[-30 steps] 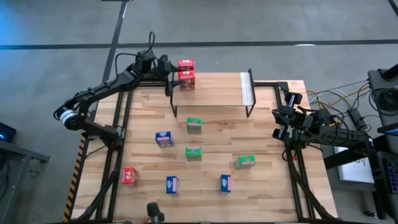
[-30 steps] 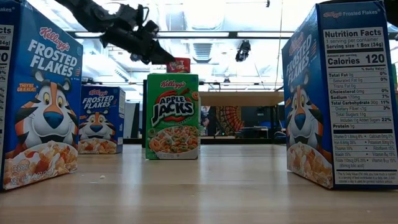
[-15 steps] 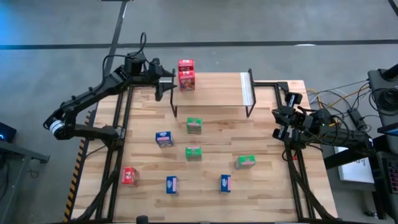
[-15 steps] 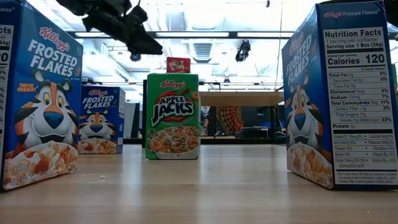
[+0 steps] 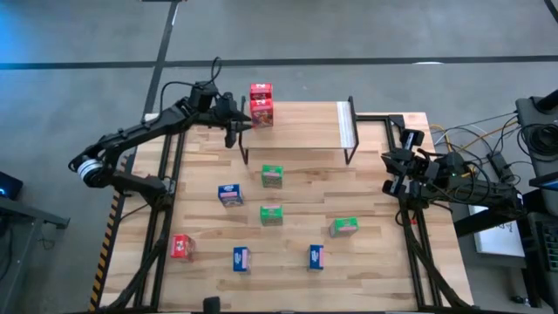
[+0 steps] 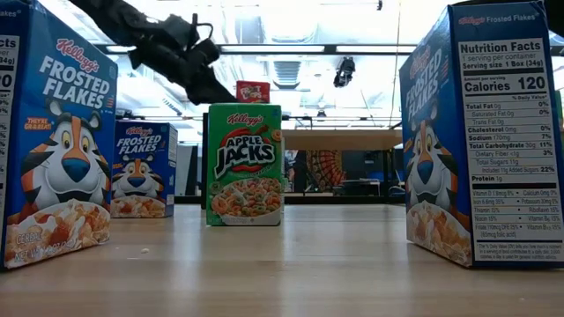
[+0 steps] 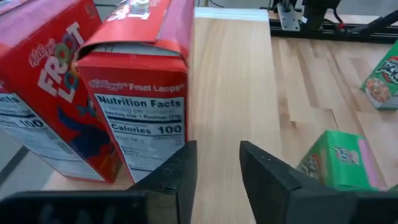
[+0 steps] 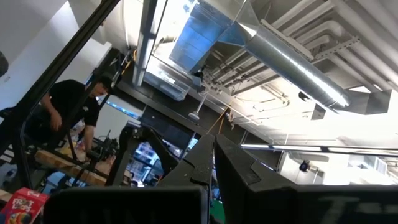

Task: Stack cereal on shelf
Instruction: Put the top red cereal box on the shelf, then put the bottom left green cereal box on the shelf

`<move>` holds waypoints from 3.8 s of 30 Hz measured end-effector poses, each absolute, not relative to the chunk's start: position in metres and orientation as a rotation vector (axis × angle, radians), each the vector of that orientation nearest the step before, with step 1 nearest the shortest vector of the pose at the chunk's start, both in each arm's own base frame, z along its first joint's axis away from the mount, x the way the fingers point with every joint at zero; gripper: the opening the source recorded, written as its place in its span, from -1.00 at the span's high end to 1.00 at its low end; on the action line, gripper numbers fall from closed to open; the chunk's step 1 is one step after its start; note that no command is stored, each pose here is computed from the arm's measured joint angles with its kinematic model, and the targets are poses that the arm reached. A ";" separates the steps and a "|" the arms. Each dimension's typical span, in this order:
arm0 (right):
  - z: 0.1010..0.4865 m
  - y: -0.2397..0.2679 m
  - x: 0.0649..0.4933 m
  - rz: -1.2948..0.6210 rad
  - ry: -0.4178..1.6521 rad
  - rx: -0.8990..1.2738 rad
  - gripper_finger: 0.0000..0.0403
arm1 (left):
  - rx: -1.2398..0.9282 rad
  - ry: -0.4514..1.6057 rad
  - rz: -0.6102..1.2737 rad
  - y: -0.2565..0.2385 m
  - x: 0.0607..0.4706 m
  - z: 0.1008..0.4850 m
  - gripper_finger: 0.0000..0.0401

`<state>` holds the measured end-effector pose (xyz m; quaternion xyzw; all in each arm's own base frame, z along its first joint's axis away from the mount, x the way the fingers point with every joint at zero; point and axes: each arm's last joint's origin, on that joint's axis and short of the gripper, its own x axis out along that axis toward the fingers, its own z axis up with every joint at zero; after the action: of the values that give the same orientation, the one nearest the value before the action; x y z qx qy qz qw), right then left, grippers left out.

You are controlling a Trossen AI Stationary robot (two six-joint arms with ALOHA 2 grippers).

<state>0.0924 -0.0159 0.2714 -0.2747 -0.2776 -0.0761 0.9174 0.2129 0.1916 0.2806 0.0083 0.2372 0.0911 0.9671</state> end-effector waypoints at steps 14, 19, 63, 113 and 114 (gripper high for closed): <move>0.271 -0.016 0.092 -0.156 -0.571 -0.566 0.96 | 0.027 0.462 0.190 0.195 0.217 0.280 0.60; 0.271 -0.016 0.092 -0.157 -0.571 -0.565 0.96 | 0.021 0.459 0.192 0.195 0.216 0.281 0.60; 0.293 -0.040 0.198 -0.122 0.329 0.361 0.96 | -0.015 0.156 0.101 0.105 0.173 0.263 0.60; 0.278 0.101 0.279 -0.027 1.405 0.227 0.19 | -0.050 0.112 -0.050 0.077 0.188 0.269 0.60; 0.277 0.104 0.278 -0.021 1.417 0.216 0.13 | -0.050 0.111 -0.050 0.077 0.188 0.269 0.60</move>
<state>0.2777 0.1043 0.2773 0.0991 0.6493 -0.0096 0.7540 0.1876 0.0769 0.2688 -0.0250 0.0557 -0.0250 0.9978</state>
